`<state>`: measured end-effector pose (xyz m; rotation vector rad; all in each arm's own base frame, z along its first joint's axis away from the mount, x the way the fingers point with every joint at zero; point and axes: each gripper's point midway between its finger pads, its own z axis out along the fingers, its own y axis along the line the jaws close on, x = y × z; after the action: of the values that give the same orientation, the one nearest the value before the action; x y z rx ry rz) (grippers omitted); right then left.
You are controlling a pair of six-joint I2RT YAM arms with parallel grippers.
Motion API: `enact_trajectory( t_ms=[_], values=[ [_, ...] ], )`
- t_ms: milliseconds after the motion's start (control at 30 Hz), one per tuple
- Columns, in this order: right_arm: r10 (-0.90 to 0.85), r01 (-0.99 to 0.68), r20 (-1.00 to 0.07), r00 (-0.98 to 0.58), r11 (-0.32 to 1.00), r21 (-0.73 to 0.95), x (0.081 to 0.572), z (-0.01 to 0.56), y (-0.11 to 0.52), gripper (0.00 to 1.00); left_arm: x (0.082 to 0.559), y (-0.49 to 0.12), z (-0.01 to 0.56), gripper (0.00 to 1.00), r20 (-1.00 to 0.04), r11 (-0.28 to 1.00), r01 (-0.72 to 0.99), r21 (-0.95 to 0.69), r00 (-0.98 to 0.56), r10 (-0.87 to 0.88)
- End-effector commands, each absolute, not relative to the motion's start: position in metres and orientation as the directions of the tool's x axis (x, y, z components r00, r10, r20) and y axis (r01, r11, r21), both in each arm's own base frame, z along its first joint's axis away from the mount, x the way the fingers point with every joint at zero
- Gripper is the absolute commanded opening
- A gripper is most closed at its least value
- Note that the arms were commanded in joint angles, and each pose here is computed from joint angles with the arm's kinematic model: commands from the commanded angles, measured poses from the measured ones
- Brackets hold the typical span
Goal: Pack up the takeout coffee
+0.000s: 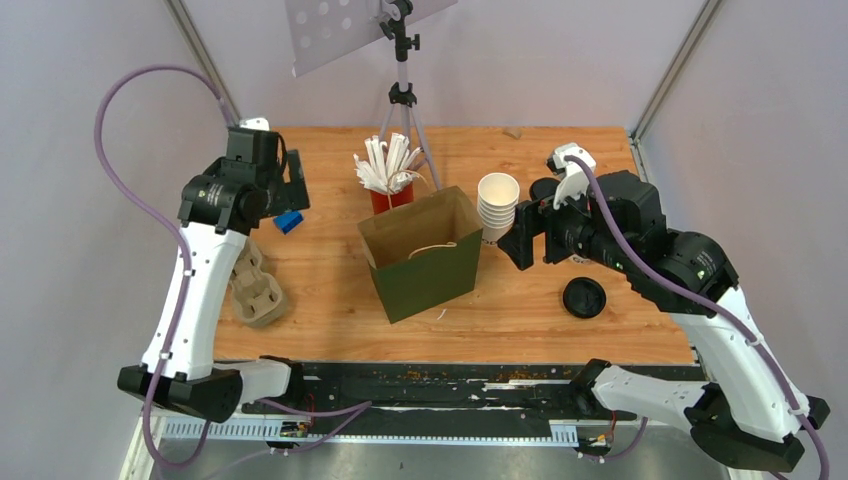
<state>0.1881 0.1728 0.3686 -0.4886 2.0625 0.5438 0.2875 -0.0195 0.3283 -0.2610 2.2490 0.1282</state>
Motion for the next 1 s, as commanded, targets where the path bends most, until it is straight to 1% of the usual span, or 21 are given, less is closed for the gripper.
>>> enact_trajectory(
  t_ms=[0, 100, 200, 333, 400, 533, 667, 867, 967],
  values=[
    [-0.074, -0.584, -0.869, -0.488, 0.768, 0.263, 0.177, 0.388, 0.186, 0.83, 0.262, 0.02, 0.299, 0.95, -0.756, 0.904, -0.425, 0.049, -0.608, -0.244],
    [-0.065, -0.591, -0.866, -0.495, 0.756, 0.281, 0.176, 0.382, 0.189, 0.82, 0.252, 0.039, 0.269, 0.9, -0.734, 0.871, -0.49, 0.022, -0.6, -0.319],
    [-0.053, -0.596, -0.858, -0.511, 0.741, 0.31, 0.172, 0.381, 0.192, 0.82, 0.244, 0.062, 0.238, 0.88, -0.688, 0.837, -0.547, 0.016, -0.614, -0.387],
    [-0.03, -0.605, -0.853, -0.52, 0.718, 0.344, 0.165, 0.381, 0.195, 0.81, 0.248, 0.073, 0.207, 0.85, -0.654, 0.829, -0.558, 0.044, -0.643, -0.399],
    [-0.021, -0.607, -0.861, -0.508, 0.718, 0.341, 0.164, 0.38, 0.193, 0.81, 0.254, 0.077, 0.197, 0.81, -0.649, 0.829, -0.557, 0.045, -0.647, -0.4],
    [-0.032, -0.62, -0.881, -0.473, 0.723, 0.306, 0.164, 0.383, 0.188, 0.81, 0.254, 0.095, 0.176, 0.75, -0.61, 0.8, -0.596, 0.069, -0.66, -0.439],
    [-0.057, -0.636, -0.899, -0.434, 0.727, 0.261, 0.166, 0.389, 0.184, 0.82, 0.252, 0.107, 0.157, 0.72, -0.578, 0.778, -0.62, 0.098, -0.672, -0.463],
    [-0.087, -0.65, -0.911, -0.403, 0.728, 0.218, 0.17, 0.396, 0.183, 0.83, 0.246, 0.114, 0.129, 0.67, -0.524, 0.784, -0.598, 0.164, -0.727, -0.444],
    [-0.089, -0.652, -0.909, -0.407, 0.725, 0.221, 0.172, 0.395, 0.186, 0.83, 0.245, 0.115, 0.122, 0.63, -0.515, 0.785, -0.594, 0.173, -0.735, -0.442]
  ],
)
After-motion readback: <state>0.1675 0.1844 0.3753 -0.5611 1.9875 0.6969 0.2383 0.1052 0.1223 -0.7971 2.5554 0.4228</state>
